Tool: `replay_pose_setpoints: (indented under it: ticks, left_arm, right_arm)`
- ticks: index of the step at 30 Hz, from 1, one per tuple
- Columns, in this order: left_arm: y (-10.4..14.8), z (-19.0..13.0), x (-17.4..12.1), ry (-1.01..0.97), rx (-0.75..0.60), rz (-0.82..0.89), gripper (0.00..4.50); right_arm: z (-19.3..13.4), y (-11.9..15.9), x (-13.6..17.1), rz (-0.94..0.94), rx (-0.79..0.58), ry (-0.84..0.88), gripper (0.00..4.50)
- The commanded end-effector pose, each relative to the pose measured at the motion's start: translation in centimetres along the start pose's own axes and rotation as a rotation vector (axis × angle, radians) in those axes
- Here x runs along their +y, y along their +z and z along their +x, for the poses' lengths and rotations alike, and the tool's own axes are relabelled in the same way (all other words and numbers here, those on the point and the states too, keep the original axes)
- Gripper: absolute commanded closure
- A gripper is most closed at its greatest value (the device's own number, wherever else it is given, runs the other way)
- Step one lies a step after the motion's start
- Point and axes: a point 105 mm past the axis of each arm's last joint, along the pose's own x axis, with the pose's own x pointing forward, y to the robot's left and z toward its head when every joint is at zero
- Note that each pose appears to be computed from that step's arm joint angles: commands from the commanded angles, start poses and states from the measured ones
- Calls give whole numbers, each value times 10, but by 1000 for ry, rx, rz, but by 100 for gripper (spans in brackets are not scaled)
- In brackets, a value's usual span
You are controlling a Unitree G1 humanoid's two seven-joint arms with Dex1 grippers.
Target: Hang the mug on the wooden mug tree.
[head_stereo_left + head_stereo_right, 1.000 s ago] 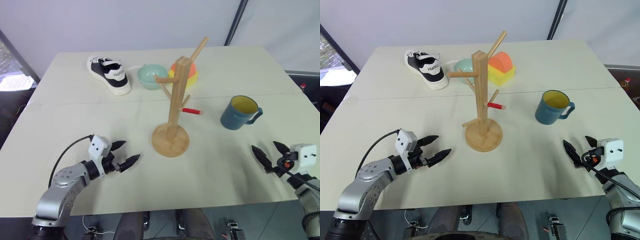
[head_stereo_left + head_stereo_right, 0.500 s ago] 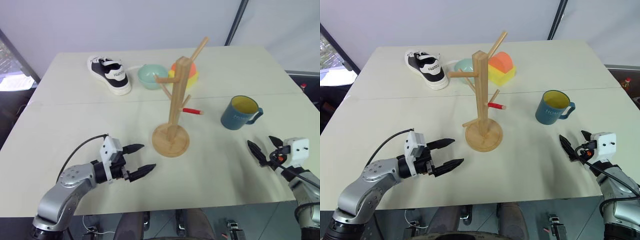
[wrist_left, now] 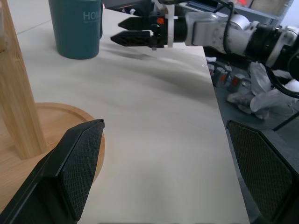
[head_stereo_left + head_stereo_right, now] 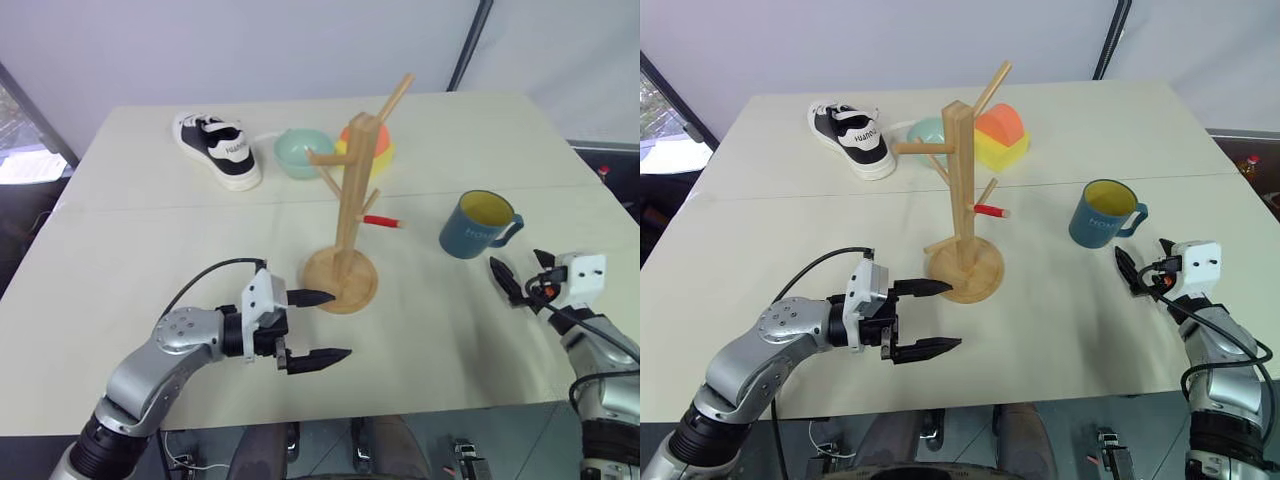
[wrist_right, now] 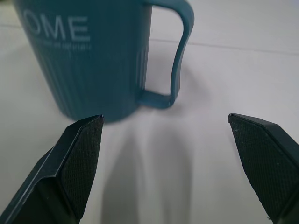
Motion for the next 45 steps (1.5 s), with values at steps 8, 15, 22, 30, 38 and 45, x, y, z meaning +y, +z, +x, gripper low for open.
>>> replay_pose_setpoints:
  ticks: [8, 15, 22, 30, 38, 45]
  left_arm:
    - [15, 2, -4, -4, -34, 121, 0]
    - [21, 2, 1, 58, -51, 177, 0]
    - [23, 2, 2, 96, -53, 176, 0]
    - [22, 0, 3, 103, -53, 169, 0]
    - [20, -1, 3, 116, -51, 172, 0]
    - [19, -2, 2, 126, -50, 173, 0]
  right_arm:
    - [22, 16, -18, -28, -53, -22, 10]
    - [33, 18, -20, -20, -63, -16, 10]
    - [42, 20, -23, -8, -69, -10, 10]
    - [49, 19, -28, 12, -61, -12, 10]
    - [62, 16, -25, 32, -41, 4, 10]
    - [71, 17, -17, 57, -49, 45, 96]
